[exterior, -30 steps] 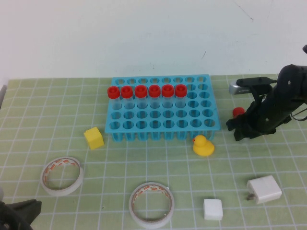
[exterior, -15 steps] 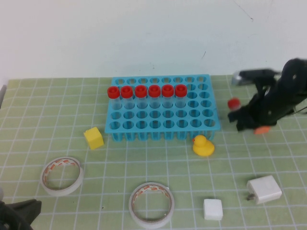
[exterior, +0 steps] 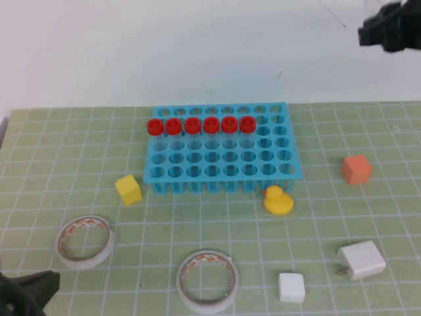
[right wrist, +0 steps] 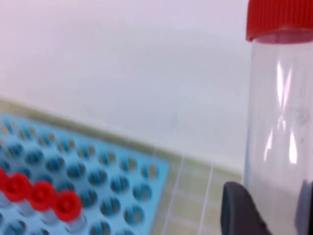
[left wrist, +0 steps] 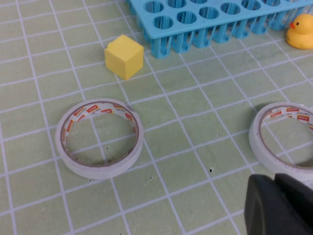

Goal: Place the test tubes

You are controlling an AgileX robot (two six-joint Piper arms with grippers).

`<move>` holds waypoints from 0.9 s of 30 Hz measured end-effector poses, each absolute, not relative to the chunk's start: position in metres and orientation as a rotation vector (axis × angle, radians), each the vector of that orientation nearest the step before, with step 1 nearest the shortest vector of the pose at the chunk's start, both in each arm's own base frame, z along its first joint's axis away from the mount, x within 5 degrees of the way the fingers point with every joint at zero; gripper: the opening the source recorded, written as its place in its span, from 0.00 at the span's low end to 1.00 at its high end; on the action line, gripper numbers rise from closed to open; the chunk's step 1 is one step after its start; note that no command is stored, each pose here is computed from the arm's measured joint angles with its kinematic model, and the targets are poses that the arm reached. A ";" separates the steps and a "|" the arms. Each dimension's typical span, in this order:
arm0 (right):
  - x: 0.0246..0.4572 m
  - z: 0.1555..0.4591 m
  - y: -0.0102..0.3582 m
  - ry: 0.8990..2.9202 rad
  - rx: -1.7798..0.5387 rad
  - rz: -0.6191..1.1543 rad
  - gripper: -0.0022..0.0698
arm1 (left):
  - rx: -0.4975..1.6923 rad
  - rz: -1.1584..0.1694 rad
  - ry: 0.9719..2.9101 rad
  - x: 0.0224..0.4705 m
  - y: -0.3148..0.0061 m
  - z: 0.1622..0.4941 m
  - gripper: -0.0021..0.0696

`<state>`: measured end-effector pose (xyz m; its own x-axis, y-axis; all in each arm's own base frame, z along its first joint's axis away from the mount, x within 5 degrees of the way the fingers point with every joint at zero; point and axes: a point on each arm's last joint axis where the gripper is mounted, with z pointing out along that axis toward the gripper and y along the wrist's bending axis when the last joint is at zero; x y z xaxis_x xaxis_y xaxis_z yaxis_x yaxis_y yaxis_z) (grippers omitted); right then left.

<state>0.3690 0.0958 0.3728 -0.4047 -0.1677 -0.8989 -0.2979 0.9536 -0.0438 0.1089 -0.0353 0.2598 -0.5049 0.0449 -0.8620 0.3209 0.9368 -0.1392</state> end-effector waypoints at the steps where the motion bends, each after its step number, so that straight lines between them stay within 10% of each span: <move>1: 0.362 0.379 0.098 1.957 -0.342 0.150 0.36 | 0.260 -0.346 2.082 0.109 -0.035 0.260 0.03; 27: 0.179 0.263 0.157 1.521 -0.512 0.592 0.36 | 0.309 -0.480 1.917 0.110 -0.046 0.274 0.03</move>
<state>0.1787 0.1574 0.2631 -0.0373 0.0395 -0.9985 -0.6459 0.7615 0.0543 0.1105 -0.0462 0.2737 -0.3824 -0.0085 -0.9239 0.4280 0.8846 -0.1853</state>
